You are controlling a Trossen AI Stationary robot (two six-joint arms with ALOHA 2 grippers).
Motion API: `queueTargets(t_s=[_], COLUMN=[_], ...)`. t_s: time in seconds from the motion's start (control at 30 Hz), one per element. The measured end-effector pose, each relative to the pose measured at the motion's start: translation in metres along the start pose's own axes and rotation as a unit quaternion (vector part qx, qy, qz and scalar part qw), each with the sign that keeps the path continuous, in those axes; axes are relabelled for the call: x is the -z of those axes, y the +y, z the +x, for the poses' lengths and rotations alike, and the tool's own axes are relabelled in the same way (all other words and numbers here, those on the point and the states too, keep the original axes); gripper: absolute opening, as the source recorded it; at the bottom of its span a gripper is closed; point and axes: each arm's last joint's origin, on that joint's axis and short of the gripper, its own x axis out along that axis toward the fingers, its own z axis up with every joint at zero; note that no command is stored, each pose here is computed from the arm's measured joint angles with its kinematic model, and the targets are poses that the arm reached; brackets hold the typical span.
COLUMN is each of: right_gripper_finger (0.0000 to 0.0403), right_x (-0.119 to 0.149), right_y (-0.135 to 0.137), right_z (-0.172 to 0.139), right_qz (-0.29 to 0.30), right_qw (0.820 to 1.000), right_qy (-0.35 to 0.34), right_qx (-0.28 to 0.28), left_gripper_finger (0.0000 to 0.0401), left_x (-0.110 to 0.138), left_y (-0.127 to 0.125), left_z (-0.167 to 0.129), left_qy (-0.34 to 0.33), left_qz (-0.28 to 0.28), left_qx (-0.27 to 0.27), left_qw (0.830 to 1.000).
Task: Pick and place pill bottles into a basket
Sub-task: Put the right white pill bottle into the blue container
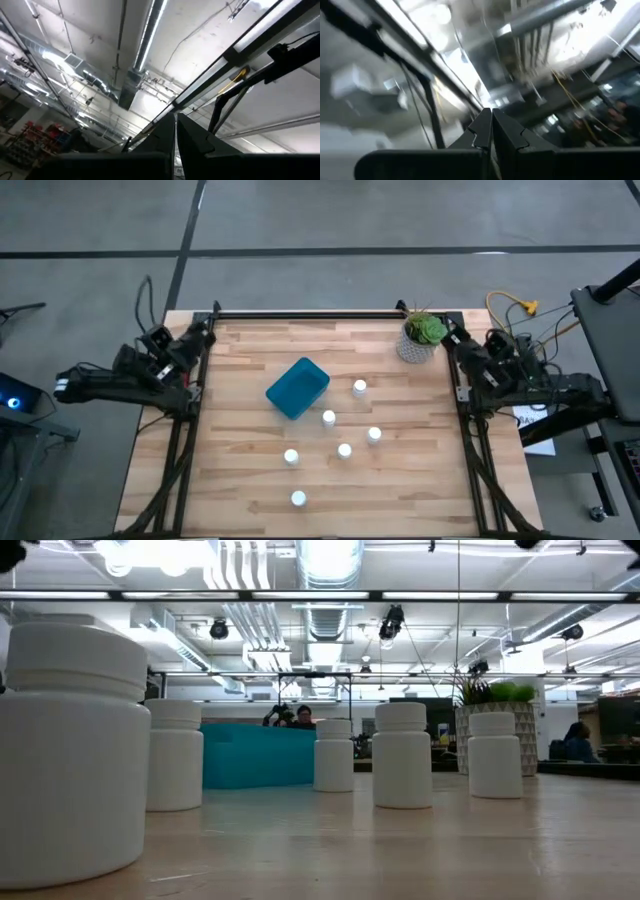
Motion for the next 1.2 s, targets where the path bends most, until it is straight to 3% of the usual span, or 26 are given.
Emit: queueTargets(t_s=[0.23, 0.43, 0.7, 0.93, 1.2], right_gripper_finger=[0.0009, 0.0009, 0.0009, 0.0017, 0.0056], right_x=[-0.024, -0.049, -0.065, -0.052, -0.032], right_y=[0.014, 0.029, 0.038, 0.032, 0.024], right_z=[0.047, 0.076, 0.1, 0.126, 0.142], right_qz=[-0.049, -0.082, -0.11, -0.115, -0.091], right_qw=[0.989, 0.965, 0.91, 0.863, 0.802], right_qy=[0.132, 0.243, 0.387, 0.484, 0.583], right_qx=[0.045, 0.052, 0.097, 0.094, 0.096], left_gripper_finger=[0.0, 0.0, 0.0, 0.0, 0.0], left_x=[-0.011, -0.024, -0.035, -0.019, -0.009], left_y=[-0.01, -0.021, -0.031, -0.026, -0.024], left_z=[0.033, 0.064, 0.089, 0.102, 0.11], left_qy=[0.057, 0.129, 0.221, 0.268, 0.285], left_qz=[0.012, 0.063, 0.098, 0.094, 0.088], left_qx=[-0.029, -0.047, -0.072, -0.076, -0.066], left_qw=[0.998, 0.989, 0.968, 0.956, 0.952])
